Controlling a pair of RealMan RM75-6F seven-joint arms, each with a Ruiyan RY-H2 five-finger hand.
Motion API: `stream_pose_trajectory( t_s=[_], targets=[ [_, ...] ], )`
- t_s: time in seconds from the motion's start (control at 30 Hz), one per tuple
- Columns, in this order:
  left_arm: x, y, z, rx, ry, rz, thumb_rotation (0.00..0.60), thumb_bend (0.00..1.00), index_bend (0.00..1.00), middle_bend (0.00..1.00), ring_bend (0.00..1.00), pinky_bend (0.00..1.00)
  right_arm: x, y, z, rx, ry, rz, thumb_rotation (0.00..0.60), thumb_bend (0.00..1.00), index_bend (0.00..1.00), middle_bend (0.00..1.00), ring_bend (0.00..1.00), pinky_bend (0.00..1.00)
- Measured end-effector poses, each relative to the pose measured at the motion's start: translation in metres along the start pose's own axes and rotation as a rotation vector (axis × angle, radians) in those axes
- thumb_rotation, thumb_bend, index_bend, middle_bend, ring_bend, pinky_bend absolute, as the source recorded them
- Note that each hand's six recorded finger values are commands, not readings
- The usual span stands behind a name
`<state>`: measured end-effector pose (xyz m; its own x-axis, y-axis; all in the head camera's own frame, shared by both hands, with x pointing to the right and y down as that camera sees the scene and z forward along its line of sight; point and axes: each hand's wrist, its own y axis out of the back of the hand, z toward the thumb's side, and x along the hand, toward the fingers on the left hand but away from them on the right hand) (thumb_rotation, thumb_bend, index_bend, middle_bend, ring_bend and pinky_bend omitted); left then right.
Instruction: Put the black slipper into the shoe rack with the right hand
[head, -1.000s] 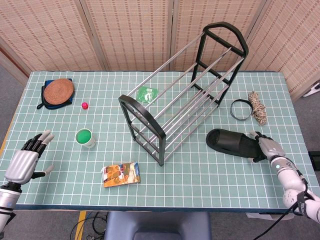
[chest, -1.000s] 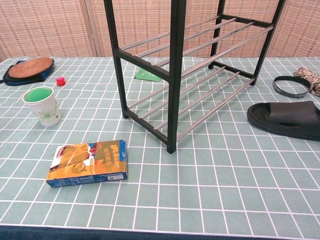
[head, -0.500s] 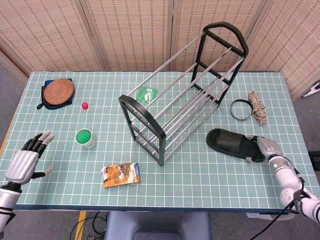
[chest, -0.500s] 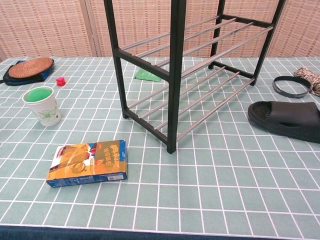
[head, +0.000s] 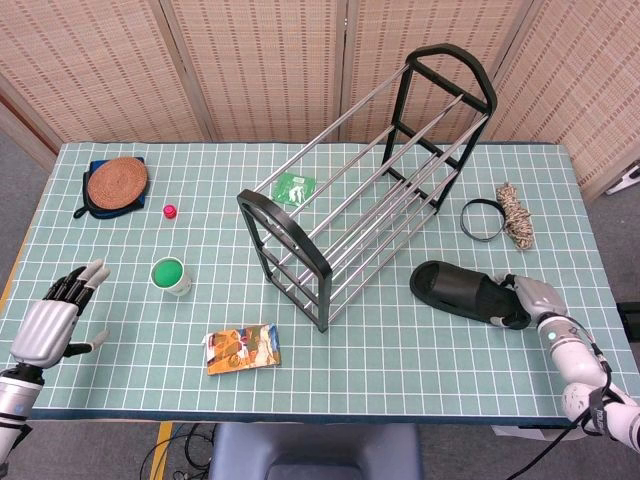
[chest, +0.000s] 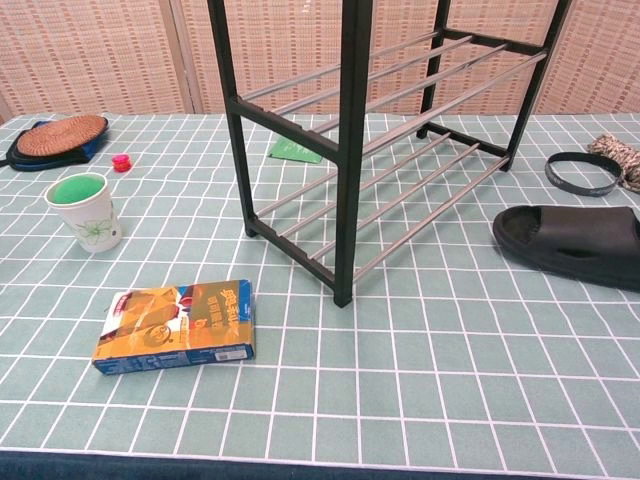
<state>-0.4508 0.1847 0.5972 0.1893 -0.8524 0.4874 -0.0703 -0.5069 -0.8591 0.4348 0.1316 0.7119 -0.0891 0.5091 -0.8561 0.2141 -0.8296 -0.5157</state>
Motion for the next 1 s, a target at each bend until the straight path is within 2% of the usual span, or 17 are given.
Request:
stream_pose_trajectory(
  t_s=[0.33, 0.6, 0.8, 1.0],
  targets=[
    [0.002, -0.003, 0.001, 0.010, 0.005, -0.011, 0.600, 0.26, 0.00, 0.02, 0.00, 0.11, 0.022, 0.018, -0.005, -0.063, 0.012, -0.058, 0.600, 0.22, 0.27, 0.25, 0.20, 0.30],
    [0.002, -0.004, 0.000, 0.001, 0.012, -0.019, 0.600, 0.26, 0.00, 0.02, 0.00, 0.11, 0.024, 0.020, -0.006, -0.151, 0.028, -0.085, 0.600, 0.21, 0.27, 0.25, 0.20, 0.30],
    [0.000, -0.001, -0.004, -0.018, 0.019, -0.024, 0.600, 0.26, 0.00, 0.02, 0.00, 0.11, 0.024, 0.021, -0.002, -0.207, 0.038, -0.144, 0.600, 0.20, 0.27, 0.25, 0.20, 0.30],
    [-0.004, 0.005, -0.006, -0.047, 0.012, -0.016, 0.600, 0.26, 0.00, 0.02, 0.00, 0.11, 0.022, 0.021, 0.002, -0.264, 0.017, -0.180, 0.600, 0.20, 0.27, 0.25, 0.20, 0.30]
  ],
)
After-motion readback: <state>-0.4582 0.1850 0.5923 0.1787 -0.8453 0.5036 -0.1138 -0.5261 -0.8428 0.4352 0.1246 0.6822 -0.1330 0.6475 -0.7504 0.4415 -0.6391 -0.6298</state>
